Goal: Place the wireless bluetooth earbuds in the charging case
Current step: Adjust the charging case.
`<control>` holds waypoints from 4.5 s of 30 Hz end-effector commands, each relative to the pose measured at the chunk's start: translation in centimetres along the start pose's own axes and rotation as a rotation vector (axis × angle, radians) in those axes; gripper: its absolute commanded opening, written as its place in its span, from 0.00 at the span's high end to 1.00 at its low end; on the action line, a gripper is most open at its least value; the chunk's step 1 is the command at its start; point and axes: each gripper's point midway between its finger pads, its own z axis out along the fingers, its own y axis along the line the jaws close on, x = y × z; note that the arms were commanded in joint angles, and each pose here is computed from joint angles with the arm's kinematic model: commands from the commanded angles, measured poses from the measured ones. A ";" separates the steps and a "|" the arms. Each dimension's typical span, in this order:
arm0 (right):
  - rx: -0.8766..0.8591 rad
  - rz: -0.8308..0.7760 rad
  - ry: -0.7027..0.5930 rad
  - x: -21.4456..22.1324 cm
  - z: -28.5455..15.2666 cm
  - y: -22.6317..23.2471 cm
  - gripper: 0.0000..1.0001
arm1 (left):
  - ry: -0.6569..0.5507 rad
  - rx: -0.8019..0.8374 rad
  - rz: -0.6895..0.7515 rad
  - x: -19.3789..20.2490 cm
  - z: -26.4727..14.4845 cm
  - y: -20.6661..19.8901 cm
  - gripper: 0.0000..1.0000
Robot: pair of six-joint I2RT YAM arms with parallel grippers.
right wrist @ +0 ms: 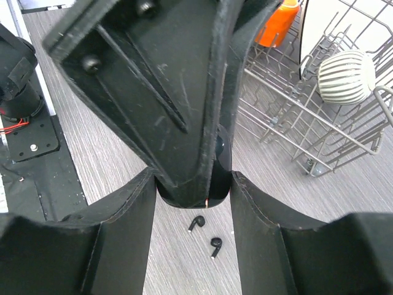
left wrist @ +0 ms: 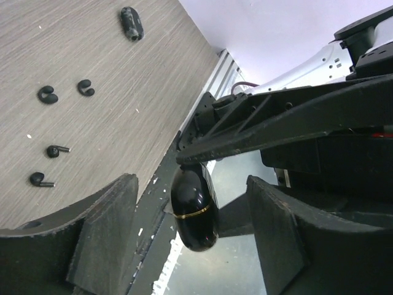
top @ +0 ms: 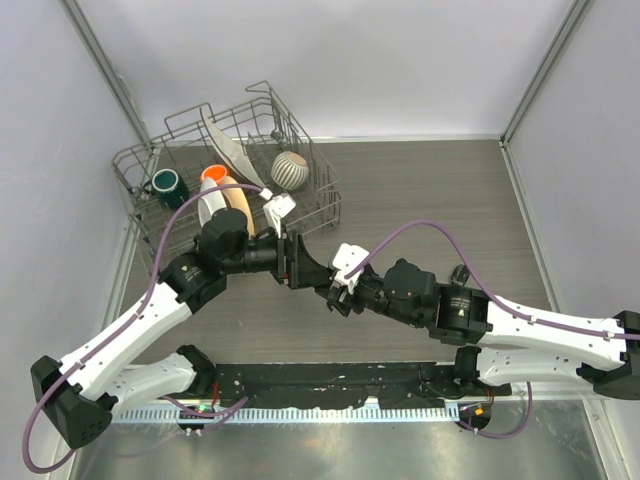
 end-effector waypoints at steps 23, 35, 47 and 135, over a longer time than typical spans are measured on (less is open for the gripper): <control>0.053 -0.024 -0.059 -2.3 0.7 -1.9 0.99 | -0.018 0.011 0.036 -1.4 -0.2 -1.2 0.56; 0.095 0.025 -0.128 -3.2 0.3 -2.7 0.87 | -0.007 -0.012 0.059 -1.2 0.2 -0.3 1.00; 0.319 0.687 -0.163 -4.9 -1.5 -8.2 0.15 | -0.449 -0.171 0.345 -6.0 -3.2 2.4 1.00; -0.050 1.787 -0.341 -7.8 4.1 -5.0 0.99 | -0.713 0.036 0.637 -7.2 -3.9 -0.4 0.65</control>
